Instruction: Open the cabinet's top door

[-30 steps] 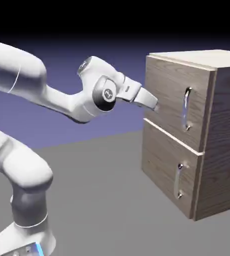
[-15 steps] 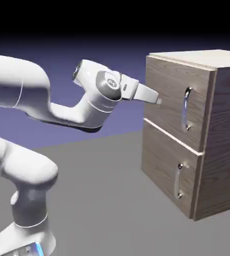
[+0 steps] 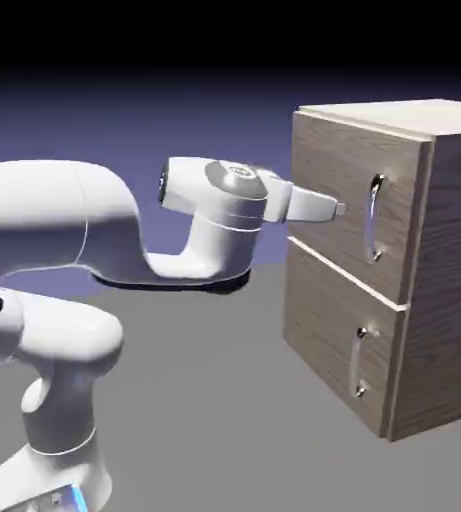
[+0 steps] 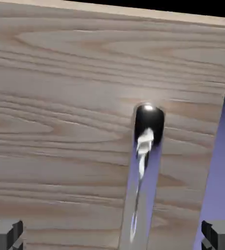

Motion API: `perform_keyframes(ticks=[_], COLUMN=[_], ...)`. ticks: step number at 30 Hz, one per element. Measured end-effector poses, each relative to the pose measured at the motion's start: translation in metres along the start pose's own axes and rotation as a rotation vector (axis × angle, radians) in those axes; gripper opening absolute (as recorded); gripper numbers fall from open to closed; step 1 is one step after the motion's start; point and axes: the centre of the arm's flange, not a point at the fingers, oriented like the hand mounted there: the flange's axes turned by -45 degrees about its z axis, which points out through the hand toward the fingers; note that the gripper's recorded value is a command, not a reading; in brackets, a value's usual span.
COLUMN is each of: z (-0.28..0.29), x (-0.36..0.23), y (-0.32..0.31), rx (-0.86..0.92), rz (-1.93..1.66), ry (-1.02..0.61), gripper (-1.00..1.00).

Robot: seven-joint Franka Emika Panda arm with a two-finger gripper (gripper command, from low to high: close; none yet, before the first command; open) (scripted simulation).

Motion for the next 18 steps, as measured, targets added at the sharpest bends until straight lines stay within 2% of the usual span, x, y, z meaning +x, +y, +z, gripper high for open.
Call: perform_keyframes(ticks=[15,18], z=[0.045,0.076], x=[-0.045,-0.039], y=[0.019,0.019], rx=[0.036,0.037], rz=[0.084,0.086], ry=[0.189,0.189], gripper=[0.00,0.00])
